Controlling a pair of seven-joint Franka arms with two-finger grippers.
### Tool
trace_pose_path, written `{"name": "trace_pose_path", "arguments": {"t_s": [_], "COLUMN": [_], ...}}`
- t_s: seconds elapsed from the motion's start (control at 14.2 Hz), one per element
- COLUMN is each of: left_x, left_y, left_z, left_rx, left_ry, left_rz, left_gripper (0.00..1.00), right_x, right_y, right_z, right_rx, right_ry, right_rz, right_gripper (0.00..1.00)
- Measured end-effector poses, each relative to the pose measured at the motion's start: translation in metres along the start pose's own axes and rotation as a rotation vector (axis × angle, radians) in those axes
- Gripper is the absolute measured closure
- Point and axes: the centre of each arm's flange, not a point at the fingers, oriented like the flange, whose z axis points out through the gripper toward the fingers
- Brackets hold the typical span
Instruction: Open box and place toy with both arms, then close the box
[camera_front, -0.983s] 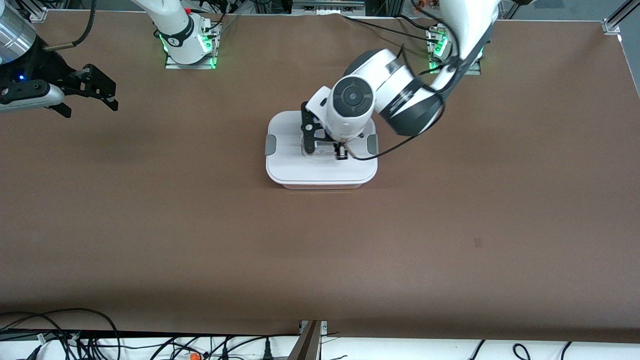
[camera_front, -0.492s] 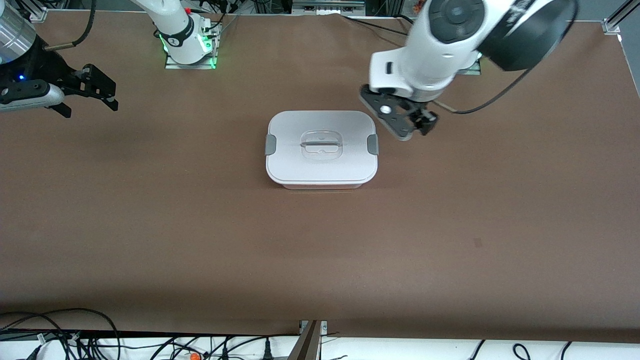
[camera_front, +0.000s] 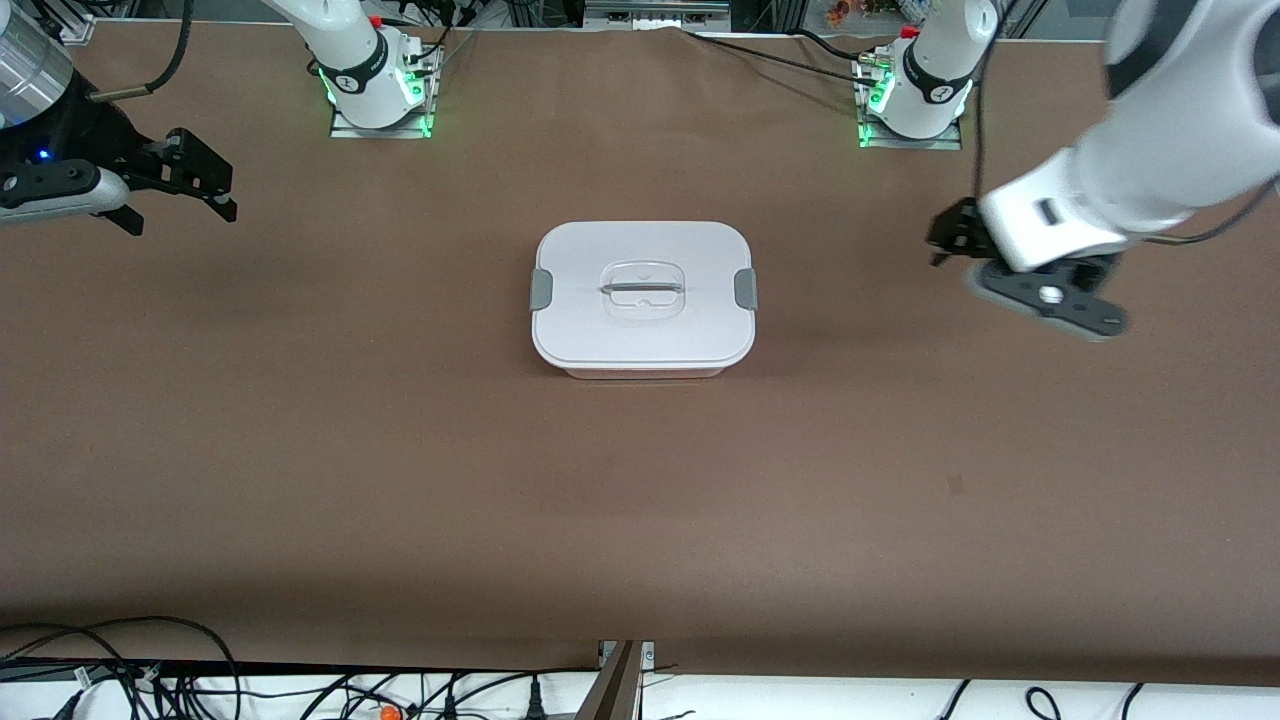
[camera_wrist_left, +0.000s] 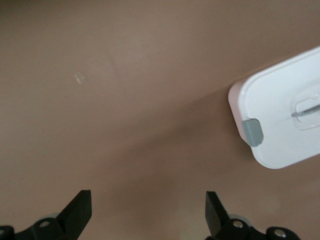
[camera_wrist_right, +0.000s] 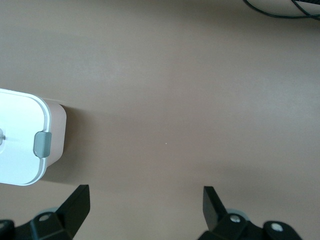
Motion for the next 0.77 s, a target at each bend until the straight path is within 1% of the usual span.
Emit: {"name": "trace_pose_path", "arguments": {"t_s": [0.35, 0.49, 0.77], "left_x": [-0.012, -0.014, -0.014], "left_y": [-0.054, -0.062, -0.064], "left_z": [-0.009, -0.01, -0.01], "left_rx": [0.0, 0.035, 0.043], "left_ry": [0.018, 0.016, 0.017], "left_rz": [-0.173, -0.202, -0.221], "left_gripper": [0.0, 0.0, 0.0], "right_x": [0.0, 0.0, 0.0], "right_y": [0.0, 0.0, 0.0], "right_z": [0.0, 0.0, 0.0], "right_rx": [0.0, 0.0, 0.0], "right_ry": [0.0, 0.0, 0.0], "right_rz": [0.0, 0.0, 0.0], "right_gripper": [0.0, 0.0, 0.0]}}
